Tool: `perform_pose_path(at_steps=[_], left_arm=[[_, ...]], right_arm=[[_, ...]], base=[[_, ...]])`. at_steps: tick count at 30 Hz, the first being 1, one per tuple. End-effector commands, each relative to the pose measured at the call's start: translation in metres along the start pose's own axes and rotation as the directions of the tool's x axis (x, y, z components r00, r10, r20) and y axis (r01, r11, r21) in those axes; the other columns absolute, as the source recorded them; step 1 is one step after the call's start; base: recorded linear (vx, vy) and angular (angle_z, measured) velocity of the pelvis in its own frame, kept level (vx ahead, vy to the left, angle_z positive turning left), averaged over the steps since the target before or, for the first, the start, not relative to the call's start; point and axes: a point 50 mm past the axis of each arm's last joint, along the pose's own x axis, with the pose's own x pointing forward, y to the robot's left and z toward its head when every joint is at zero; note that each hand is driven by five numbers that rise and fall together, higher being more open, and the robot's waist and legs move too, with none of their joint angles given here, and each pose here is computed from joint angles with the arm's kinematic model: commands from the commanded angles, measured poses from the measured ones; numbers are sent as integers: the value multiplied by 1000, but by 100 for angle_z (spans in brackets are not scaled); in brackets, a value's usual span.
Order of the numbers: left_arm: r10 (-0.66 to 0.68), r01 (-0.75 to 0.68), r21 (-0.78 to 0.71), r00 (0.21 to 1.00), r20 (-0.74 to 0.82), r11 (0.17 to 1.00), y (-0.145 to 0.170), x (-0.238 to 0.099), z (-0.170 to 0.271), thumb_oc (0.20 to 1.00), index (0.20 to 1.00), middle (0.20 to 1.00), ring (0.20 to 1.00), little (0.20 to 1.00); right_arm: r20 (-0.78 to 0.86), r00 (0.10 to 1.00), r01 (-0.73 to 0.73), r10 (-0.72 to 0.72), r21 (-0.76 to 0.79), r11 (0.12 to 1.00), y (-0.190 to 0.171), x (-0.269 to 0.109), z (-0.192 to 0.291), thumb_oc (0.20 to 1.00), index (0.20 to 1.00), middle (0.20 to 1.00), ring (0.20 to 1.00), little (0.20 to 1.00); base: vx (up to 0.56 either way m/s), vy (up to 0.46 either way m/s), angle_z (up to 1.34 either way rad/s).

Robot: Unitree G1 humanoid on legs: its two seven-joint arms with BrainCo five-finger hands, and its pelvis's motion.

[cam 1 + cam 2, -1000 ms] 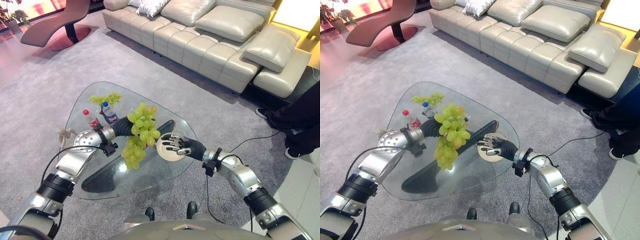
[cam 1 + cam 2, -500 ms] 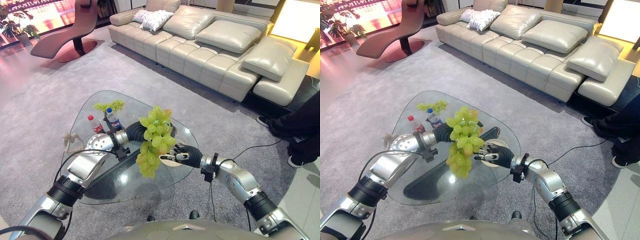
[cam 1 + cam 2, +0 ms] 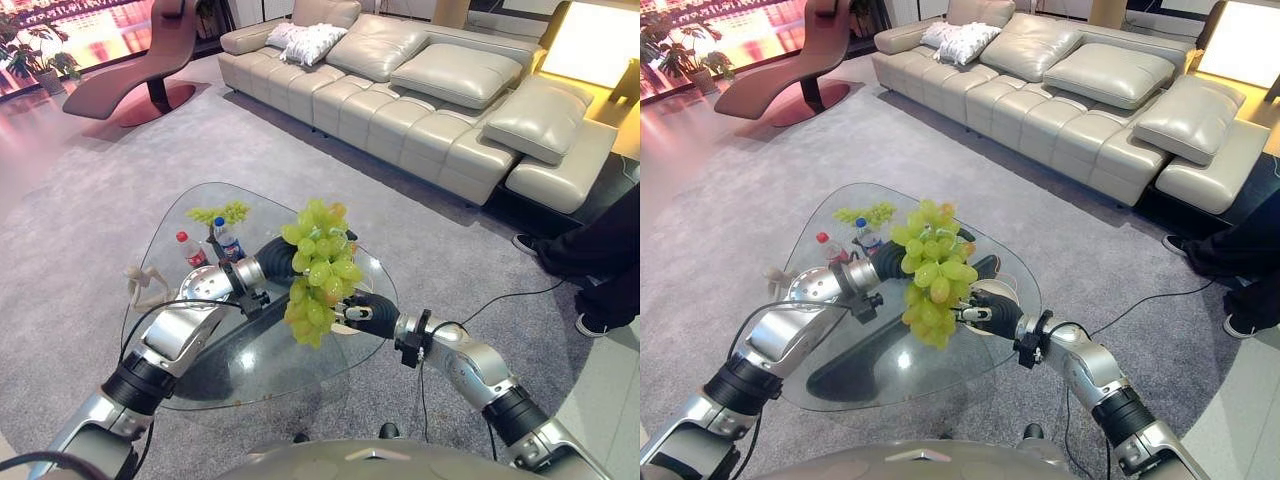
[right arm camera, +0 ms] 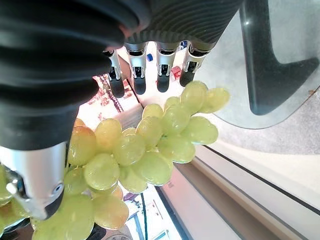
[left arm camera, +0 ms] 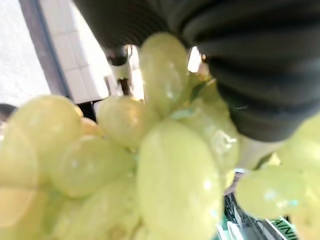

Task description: Pick up fruits into the plate

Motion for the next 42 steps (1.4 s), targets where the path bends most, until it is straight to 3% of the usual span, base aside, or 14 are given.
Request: perform_pose_path(at_steps=[1,27,34,42], left_arm=[[-29,28,9,977,211,1000,5,23,44,200,200,200,200,200],[5,44,-195,970,245,980,-12,42,35,200,200,200,200,200],[4,51,-231,973,231,972,-16,44,27,200,200,200,200,200],[2,58,-252,973,230,966,-18,41,24,200,200,200,200,200]], right_arm=[[130,981,-140,146,-53,989,22,12,29,1000,1000,1000,1000,1000],[185,928,-323,322,-29,946,58,40,44,1000,1000,1000,1000,1000],[253,868,-465,428,108,879,78,47,41,1000,1000,1000,1000,1000],[427,768,-612,477,271,743,93,47,48,1000,1000,1000,1000,1000]], base=[[0,0,0],[0,0,0],[0,0,0],[0,0,0]])
